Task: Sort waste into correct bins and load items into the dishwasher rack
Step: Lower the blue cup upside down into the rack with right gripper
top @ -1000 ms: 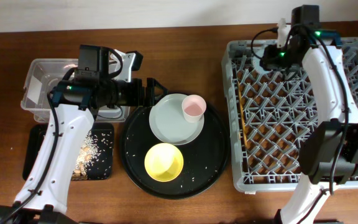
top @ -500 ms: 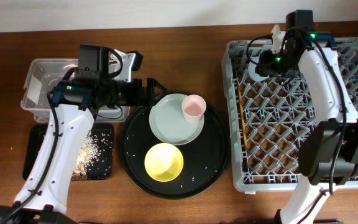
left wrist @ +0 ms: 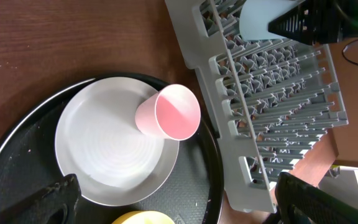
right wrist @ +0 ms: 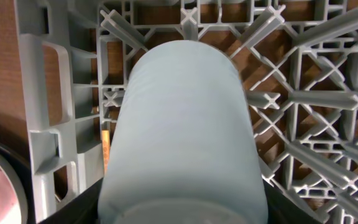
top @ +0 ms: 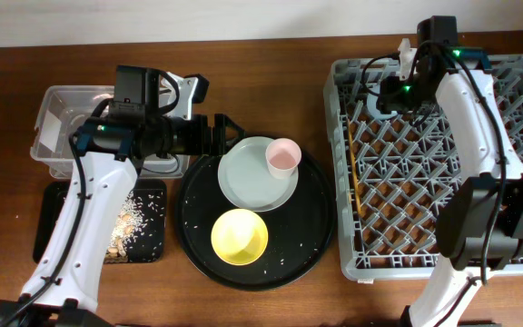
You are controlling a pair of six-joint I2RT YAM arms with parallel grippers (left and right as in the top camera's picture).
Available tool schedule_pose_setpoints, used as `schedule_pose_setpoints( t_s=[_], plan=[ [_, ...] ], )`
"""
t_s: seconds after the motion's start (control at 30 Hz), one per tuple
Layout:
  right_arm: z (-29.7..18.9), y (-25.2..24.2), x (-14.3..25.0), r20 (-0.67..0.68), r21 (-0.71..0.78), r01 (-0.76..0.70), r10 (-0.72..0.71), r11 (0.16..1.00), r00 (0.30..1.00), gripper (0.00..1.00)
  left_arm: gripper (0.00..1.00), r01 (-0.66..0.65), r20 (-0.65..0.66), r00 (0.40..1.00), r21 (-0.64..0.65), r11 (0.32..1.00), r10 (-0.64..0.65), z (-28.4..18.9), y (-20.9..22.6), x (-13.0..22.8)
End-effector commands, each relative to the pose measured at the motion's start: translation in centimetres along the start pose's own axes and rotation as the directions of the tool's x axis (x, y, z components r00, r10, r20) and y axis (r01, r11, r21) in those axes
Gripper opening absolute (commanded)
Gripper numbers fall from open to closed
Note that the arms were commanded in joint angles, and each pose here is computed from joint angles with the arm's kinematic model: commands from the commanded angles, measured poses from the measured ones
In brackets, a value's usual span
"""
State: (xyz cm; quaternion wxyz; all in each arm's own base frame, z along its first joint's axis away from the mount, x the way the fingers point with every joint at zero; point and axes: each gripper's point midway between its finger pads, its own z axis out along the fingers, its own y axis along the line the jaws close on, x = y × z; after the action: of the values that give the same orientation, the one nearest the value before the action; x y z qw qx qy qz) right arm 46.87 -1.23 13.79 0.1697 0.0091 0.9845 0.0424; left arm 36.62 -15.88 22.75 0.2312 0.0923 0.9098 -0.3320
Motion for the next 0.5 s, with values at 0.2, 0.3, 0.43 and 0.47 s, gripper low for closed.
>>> schedule_pose_setpoints(
  t_s=[0.2,0.3,0.43,0.47],
  plan=[
    [-0.16,0.19,0.16,-0.002,0.003,0.001,-0.001,1.0,1.0,0.68,0.99,-0.011,0.004,1.0,-0.003,1.0,0.011,-0.09,0.01,-0.12],
    [-0.16,0.32,0.15,-0.002,-0.005,-0.006,0.006,1.0,1.0,0.74,0.99,-0.011,0.004,1.0,-0.003,1.0,0.011,-0.09,0.01,-0.11],
    [-0.17,0.84,0.23,-0.005,-0.035,-0.006,0.006,0.999,1.0,0.98,0.99,-0.012,0.004,1.0,-0.003,1.0,0.012,-0.09,0.01,-0.12],
    [-0.17,0.84,0.23,-0.005,-0.035,-0.006,0.006,0.999,1.0,0.98,0.99,-0.011,0.004,1.0,-0.003,1.0,0.011,-0.09,0.01,-0.11]
  ],
)
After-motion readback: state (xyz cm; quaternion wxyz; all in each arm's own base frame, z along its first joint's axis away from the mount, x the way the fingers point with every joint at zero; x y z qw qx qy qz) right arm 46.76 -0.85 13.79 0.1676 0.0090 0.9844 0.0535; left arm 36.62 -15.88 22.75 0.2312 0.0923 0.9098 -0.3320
